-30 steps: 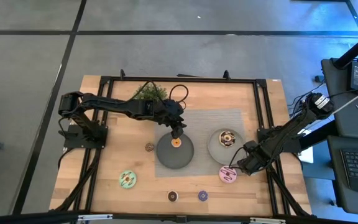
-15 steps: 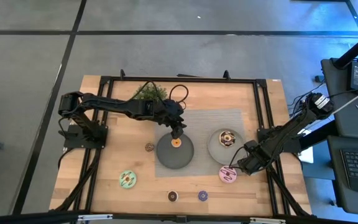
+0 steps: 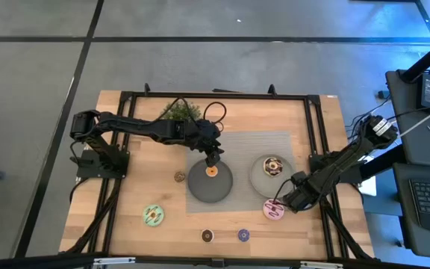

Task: Pick & Place donuts
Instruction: Put the large blue donut on the light gray plate

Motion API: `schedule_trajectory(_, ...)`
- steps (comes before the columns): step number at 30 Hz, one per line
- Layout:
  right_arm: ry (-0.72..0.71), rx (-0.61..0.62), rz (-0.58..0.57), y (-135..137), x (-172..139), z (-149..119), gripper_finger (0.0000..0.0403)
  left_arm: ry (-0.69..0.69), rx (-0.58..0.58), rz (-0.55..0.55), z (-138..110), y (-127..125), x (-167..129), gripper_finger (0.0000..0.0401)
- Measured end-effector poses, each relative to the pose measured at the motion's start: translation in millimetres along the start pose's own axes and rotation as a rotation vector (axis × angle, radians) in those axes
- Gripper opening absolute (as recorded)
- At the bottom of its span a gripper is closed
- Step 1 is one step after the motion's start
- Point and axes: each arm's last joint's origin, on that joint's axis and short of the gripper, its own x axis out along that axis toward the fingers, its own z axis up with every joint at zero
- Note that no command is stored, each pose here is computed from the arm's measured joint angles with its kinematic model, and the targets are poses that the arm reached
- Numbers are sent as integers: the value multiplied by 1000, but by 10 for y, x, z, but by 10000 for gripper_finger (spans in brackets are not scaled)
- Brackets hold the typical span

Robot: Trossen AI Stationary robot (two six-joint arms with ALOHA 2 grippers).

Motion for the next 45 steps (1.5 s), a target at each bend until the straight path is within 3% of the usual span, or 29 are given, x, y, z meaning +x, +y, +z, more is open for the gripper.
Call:
schedule_trajectory(6,4,-2,2,-5,-10,-1,148,0,0,0,0,1,0,163)
schedule_trajectory(19,21,-89,-23,-26,-69,-15,41,0,0,0,0,1,0,162)
schedule_trajectory(25,6,-114,-64,-5,-362,-88,41,0,0,0,1,0,0,166)
schedule_trajectory(31,-119,-145,55,137,-608,-73,43,-3,0,-1,3,-1,0,162)
schedule_trajectory(40,-257,-253,195,371,-774,323,37,1,8,-9,-14,-39,-1,166)
schedule_trajectory(45,-266,-337,143,474,-711,526,36,5,14,-16,-29,-72,-3,163)
